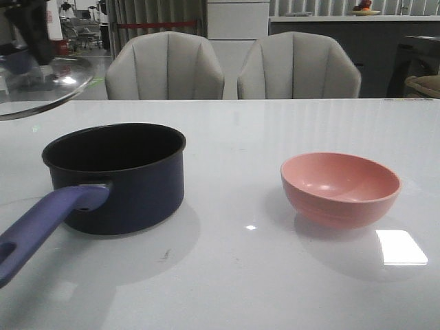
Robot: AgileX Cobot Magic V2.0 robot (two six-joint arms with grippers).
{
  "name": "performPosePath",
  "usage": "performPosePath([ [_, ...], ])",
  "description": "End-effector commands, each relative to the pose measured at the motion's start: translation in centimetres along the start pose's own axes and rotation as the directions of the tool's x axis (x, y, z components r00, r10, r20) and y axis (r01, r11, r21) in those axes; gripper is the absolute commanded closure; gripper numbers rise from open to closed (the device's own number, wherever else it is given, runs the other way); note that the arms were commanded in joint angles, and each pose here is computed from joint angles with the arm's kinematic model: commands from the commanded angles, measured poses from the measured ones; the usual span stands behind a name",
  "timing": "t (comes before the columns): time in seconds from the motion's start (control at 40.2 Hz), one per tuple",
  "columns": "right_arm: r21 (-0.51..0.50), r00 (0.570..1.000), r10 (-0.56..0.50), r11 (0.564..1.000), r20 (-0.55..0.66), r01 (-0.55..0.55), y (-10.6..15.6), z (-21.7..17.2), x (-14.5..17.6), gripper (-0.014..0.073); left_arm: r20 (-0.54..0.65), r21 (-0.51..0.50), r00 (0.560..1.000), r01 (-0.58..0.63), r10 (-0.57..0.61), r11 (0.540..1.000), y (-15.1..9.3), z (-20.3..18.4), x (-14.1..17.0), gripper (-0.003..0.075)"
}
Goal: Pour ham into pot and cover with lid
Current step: 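Lift the glass lid with the left gripper and move it over the pot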
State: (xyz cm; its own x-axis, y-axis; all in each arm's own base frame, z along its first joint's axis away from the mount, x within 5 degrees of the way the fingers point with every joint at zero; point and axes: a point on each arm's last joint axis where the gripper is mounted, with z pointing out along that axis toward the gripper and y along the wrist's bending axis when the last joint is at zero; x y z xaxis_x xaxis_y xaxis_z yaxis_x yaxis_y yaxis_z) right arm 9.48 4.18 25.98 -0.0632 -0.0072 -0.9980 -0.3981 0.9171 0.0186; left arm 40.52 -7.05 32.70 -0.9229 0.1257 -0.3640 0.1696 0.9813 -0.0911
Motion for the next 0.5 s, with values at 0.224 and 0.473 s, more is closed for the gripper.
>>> performPosePath([
  [0.224,0.024,0.996,-0.008,1.0,0.093,0.006,-0.2,0.0,-1.6,0.0447,0.046,0.02,0.968,-0.249,0.248,0.968,-9.1,-2.6,1.3,0.0444],
  [0.473,0.024,0.996,-0.008,1.0,0.093,0.006,-0.2,0.0,-1.6,0.0447,-0.021,-0.038,0.948,-0.318,0.317,0.947,-10.0,-1.1,2.6,0.0444],
])
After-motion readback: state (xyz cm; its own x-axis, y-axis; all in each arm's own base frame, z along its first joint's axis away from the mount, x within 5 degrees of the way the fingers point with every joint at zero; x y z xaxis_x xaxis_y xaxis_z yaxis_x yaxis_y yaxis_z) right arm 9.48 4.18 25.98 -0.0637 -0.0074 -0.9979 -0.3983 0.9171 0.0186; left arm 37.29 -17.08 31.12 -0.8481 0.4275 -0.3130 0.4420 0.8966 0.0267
